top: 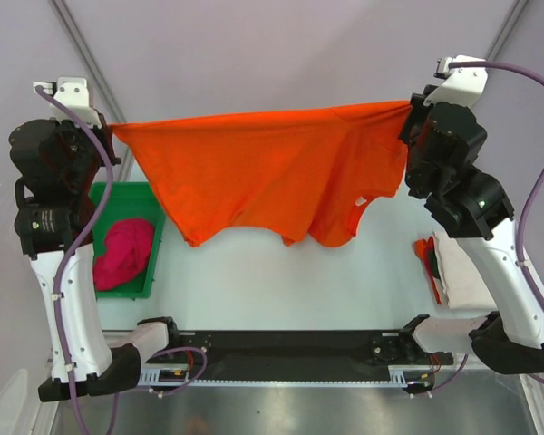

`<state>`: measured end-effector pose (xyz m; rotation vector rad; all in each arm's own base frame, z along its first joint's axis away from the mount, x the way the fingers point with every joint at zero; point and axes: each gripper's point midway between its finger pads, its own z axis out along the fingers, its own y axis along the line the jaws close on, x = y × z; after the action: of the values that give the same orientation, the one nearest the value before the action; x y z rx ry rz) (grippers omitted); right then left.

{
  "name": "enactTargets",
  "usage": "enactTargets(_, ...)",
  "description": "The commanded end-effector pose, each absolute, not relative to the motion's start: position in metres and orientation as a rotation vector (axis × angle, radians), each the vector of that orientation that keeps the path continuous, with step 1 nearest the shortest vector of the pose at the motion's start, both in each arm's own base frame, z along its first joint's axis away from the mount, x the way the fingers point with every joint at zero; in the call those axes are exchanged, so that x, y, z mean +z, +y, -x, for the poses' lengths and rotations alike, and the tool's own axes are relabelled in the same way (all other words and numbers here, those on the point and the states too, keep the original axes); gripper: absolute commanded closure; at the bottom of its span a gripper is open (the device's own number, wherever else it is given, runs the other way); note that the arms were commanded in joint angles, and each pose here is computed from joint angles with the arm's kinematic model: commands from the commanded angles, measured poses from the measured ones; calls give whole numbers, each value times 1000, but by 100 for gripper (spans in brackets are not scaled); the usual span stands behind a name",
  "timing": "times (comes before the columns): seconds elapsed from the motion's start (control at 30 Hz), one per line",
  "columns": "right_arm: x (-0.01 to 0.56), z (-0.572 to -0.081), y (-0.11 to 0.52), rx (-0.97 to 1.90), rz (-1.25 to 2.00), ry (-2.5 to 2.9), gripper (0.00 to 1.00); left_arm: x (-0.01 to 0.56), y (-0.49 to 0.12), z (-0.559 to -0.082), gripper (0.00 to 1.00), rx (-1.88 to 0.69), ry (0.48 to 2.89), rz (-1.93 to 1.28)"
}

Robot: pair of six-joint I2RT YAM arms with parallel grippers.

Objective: Fold and stack the t-shirts
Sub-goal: Flatten out the tshirt

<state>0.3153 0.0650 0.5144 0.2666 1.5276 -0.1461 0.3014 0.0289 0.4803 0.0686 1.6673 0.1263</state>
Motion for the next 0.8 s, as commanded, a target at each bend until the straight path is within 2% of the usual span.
enactTargets(0.0, 550, -287, 37, -218, -291, 1452, 100, 498, 35, -284, 100, 129, 1604, -3)
enactTargets(0.27, 598, -233, 41, -205, -239, 1345, 100, 553, 24, -226, 100, 159, 1421, -46)
enactTargets(0.43, 605, -222, 48, -165, -234, 1326, 100, 568, 14, -204, 100, 122, 1368, -59)
enactTargets(0.53, 597, -240, 57, -223, -204, 1318, 100, 555, 20, -224, 100, 114, 1425, -26)
enactTargets(0.57, 594, -250, 64, -164, -254, 1311, 100, 549, 23, -232, 100, 117, 1451, -16)
enactTargets(0.6, 589, -265, 44, -235, -302, 1316, 100, 542, 24, -244, 100, 114, 1481, -16)
enactTargets(0.63, 584, -279, 57, -211, -211, 1355, 100, 532, 26, -261, 100, 106, 1525, -15)
enactTargets(0.77, 559, -321, 62, -273, -229, 1382, 100, 512, 36, -311, 100, 106, 1615, -4)
